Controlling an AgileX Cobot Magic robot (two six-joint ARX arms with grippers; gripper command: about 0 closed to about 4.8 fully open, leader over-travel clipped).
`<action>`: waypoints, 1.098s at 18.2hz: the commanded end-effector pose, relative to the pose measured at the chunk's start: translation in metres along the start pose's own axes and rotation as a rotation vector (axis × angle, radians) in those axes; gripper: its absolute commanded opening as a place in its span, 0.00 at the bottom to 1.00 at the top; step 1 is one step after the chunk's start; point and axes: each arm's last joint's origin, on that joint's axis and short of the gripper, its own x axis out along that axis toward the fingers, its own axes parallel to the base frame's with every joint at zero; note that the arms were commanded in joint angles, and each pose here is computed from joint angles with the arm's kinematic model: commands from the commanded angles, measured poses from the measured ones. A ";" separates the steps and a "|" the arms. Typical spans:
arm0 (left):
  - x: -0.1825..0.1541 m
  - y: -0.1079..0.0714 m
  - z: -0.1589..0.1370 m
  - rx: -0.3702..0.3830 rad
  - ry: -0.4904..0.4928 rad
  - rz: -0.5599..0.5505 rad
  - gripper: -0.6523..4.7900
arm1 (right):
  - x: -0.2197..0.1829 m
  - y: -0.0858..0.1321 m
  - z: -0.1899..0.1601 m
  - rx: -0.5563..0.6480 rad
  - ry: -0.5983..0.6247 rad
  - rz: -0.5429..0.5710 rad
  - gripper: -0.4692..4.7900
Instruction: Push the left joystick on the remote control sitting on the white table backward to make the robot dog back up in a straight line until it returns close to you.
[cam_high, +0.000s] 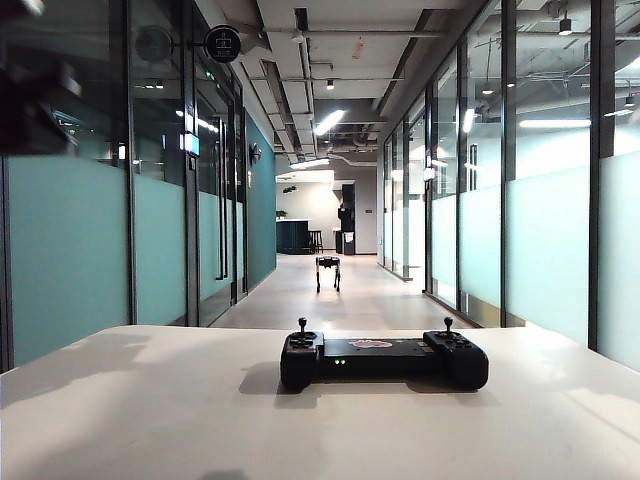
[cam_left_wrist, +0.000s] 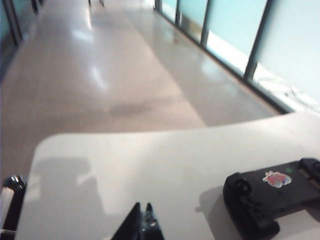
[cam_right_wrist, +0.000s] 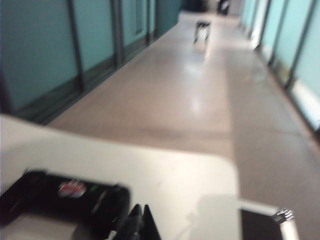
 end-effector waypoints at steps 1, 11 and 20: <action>0.020 -0.004 0.005 0.004 0.009 -0.033 0.11 | 0.011 0.007 -0.003 -0.002 0.016 0.047 0.08; 0.075 -0.022 -0.006 0.015 0.027 -0.155 0.11 | 0.058 0.026 -0.045 0.075 0.173 0.031 0.08; 0.125 -0.032 -0.017 0.013 0.088 -0.257 0.11 | 0.100 0.036 -0.093 0.150 0.291 -0.011 0.08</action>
